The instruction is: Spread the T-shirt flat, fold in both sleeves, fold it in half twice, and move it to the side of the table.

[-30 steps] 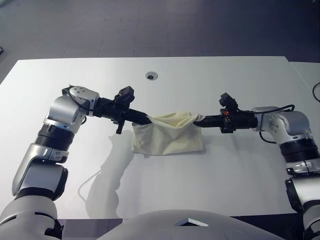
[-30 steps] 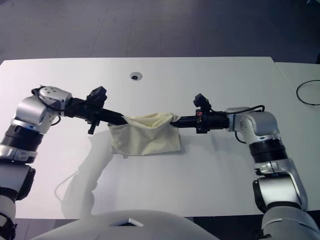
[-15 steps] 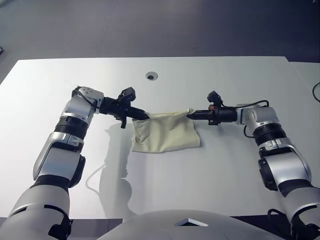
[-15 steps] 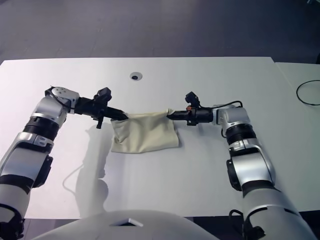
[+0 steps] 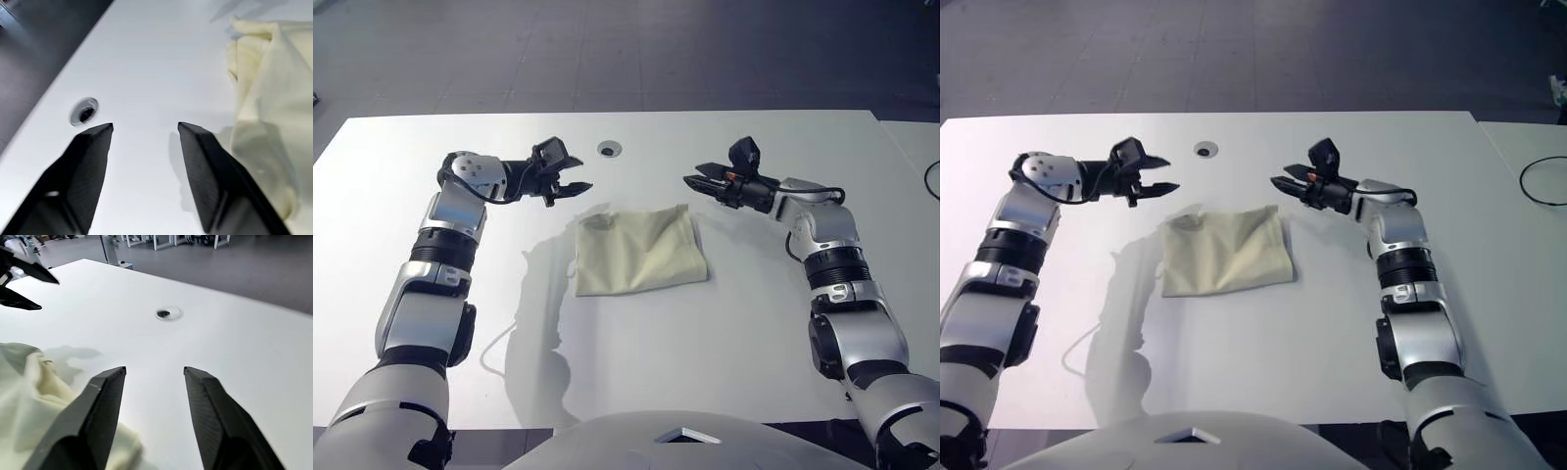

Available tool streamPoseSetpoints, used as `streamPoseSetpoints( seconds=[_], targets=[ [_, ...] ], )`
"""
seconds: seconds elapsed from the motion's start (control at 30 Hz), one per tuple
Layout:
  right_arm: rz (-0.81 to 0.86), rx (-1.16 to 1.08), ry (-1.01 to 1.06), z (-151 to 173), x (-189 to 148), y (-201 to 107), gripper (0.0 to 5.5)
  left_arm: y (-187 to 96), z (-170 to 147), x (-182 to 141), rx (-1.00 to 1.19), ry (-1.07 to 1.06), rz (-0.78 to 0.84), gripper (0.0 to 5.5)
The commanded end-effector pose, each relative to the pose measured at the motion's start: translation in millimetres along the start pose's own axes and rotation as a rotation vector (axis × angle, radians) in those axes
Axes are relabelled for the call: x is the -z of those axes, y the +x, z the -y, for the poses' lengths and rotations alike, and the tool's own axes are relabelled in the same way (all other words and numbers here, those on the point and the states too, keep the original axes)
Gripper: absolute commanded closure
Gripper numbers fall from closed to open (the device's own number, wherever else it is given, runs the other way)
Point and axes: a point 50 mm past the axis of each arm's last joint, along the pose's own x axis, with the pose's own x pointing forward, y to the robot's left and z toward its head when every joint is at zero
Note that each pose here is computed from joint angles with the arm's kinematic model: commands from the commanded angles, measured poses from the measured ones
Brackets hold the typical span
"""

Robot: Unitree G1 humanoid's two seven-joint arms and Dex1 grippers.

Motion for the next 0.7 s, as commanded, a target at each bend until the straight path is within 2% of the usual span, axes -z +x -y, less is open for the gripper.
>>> streamPoseSetpoints(
  seconds=[0.03,0.1,0.2,0.43,0.5,0.7],
  targets=[
    [0.011,-0.302,-0.001,-47.6,3.3,13.3,2.47,4.3,58.8,-27.6,0.142,-0.071,0.184,2.17],
    [-0.012,-0.366,0.057,-52.2,10.9,7.4,2.1,1.7,81.5,-33.2,0.271,-0.164,0.217,1.79],
    [-0.052,-0.439,0.094,-56.1,18.2,2.2,1.52,-1.3,98.9,-23.0,0.365,-0.232,0.162,1.17],
    [-0.132,-0.539,0.117,-62.3,30.5,14.6,0.49,15.9,96.9,13.4,0.323,-0.301,0.054,0.11],
    [-0.136,-0.494,0.116,-56.5,34.7,21.8,0.12,19.8,92.8,17.8,0.302,-0.314,0.055,0.1],
    [-0.148,-0.396,0.133,-40.9,49.6,26.4,0.12,18.4,86.4,35.9,0.243,-0.355,0.026,0.1]
  ],
)
